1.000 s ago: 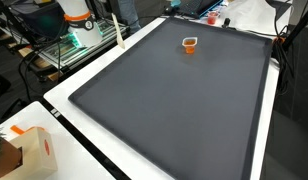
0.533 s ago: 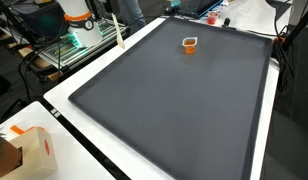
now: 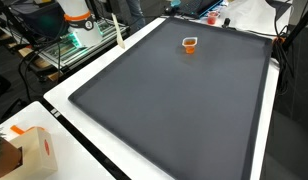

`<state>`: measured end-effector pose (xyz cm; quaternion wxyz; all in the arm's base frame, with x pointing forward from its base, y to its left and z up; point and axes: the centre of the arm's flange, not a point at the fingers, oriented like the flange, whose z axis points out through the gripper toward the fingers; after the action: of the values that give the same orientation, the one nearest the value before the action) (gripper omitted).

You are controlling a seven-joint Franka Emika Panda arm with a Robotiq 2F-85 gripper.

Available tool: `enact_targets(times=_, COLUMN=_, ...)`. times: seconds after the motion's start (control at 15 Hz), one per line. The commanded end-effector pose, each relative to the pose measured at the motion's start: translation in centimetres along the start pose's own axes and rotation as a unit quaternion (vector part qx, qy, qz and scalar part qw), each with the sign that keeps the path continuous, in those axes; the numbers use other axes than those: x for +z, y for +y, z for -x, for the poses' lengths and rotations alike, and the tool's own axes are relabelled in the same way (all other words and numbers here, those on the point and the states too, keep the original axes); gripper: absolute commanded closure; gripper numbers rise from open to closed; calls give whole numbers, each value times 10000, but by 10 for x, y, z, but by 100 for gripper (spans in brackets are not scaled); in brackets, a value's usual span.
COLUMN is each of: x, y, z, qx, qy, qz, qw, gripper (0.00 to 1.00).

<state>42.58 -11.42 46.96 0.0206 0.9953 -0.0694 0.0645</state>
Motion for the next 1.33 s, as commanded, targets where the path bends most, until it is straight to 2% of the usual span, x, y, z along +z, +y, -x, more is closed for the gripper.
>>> enact_targets(times=0.0, x=0, y=0, z=0, qx=0, qy=0, qz=0, qw=10000, gripper=87)
enact_targets(times=0.07, x=0, y=0, z=0, qx=0, qy=0, qz=0, qw=10000, gripper=97)
enact_targets(times=0.33, x=4, y=-38, z=-10, qx=-582, qy=206, qz=-715, qw=9955, gripper=97)
enact_targets(times=0.6, x=12, y=-89, z=-18, qx=-1184, qy=459, qz=-1395, qw=9820, gripper=97)
enact_targets(times=0.93, x=41, y=-150, z=-27, qx=-1655, qy=345, qz=-2181, qw=9612, gripper=97)
enact_targets(times=1.27, x=75, y=-176, z=-41, qx=-1939, qy=402, qz=-2667, qw=9432, gripper=97)
